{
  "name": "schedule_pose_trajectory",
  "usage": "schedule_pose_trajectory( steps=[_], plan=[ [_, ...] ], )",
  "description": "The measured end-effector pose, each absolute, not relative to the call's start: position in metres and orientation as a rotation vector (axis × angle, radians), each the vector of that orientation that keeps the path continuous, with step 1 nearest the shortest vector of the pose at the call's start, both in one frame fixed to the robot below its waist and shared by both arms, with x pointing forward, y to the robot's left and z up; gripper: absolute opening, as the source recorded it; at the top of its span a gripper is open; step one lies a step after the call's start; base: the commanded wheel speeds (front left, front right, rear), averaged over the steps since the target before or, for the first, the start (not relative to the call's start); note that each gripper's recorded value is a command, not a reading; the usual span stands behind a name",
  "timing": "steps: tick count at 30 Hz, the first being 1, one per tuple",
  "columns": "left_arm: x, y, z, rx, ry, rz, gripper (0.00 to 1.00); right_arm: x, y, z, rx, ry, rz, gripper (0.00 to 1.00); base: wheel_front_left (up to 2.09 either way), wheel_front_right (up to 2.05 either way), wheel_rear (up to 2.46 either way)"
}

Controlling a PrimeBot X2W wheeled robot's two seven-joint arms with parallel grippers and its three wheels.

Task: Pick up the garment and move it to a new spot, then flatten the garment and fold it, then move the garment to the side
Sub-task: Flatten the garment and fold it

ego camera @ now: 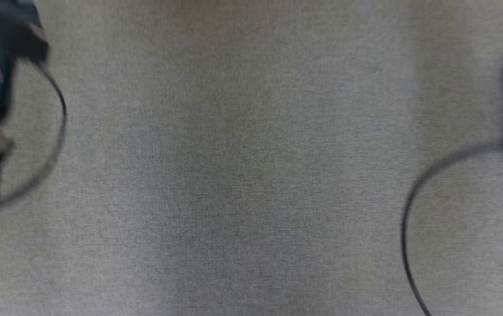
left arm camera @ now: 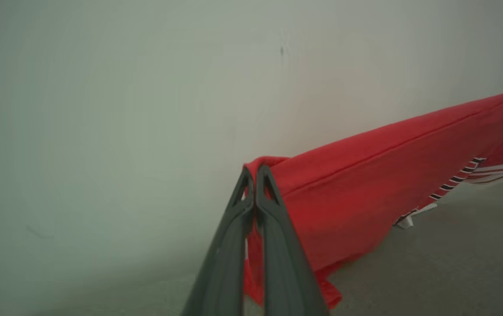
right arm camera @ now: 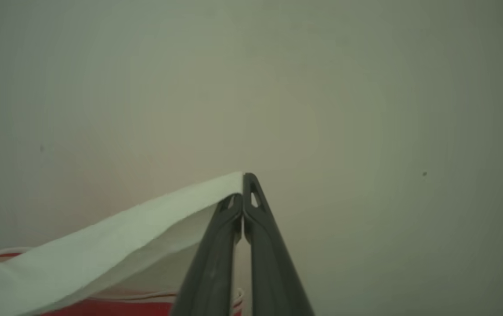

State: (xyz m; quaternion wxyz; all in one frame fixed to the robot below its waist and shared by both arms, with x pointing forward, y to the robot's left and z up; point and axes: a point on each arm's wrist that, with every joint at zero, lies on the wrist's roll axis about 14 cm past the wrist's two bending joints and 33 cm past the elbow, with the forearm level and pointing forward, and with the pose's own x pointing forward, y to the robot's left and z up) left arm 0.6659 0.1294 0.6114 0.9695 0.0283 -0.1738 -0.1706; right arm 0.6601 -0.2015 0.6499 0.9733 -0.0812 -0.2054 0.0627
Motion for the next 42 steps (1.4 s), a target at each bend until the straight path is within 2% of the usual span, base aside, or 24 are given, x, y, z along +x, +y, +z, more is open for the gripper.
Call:
schedule_pose_trajectory(
  steps=[7, 14, 31, 42],
  plan=[
    [0.616, 0.124, 0.563, -0.047, -0.238, -0.357, 0.00, 0.592, -0.233, 0.578, -0.053, -0.268, 0.093, 0.00, 0.00, 0.00, 0.00],
    [0.556, 0.129, 0.515, -0.184, -0.090, -0.305, 0.00, 0.520, -0.223, 0.516, 0.028, -0.096, 0.106, 0.00, 0.00, 0.00, 0.00],
    [0.440, 0.154, 0.487, -0.239, 0.027, -0.173, 0.00, 0.390, -0.227, 0.489, 0.088, 0.010, 0.069, 0.00, 0.00, 0.00, 0.00],
    [0.395, 0.170, 0.475, -0.176, 0.040, -0.105, 0.00, 0.356, -0.218, 0.471, 0.101, 0.055, 0.068, 0.00, 0.00, 0.00, 0.00]
  ],
)
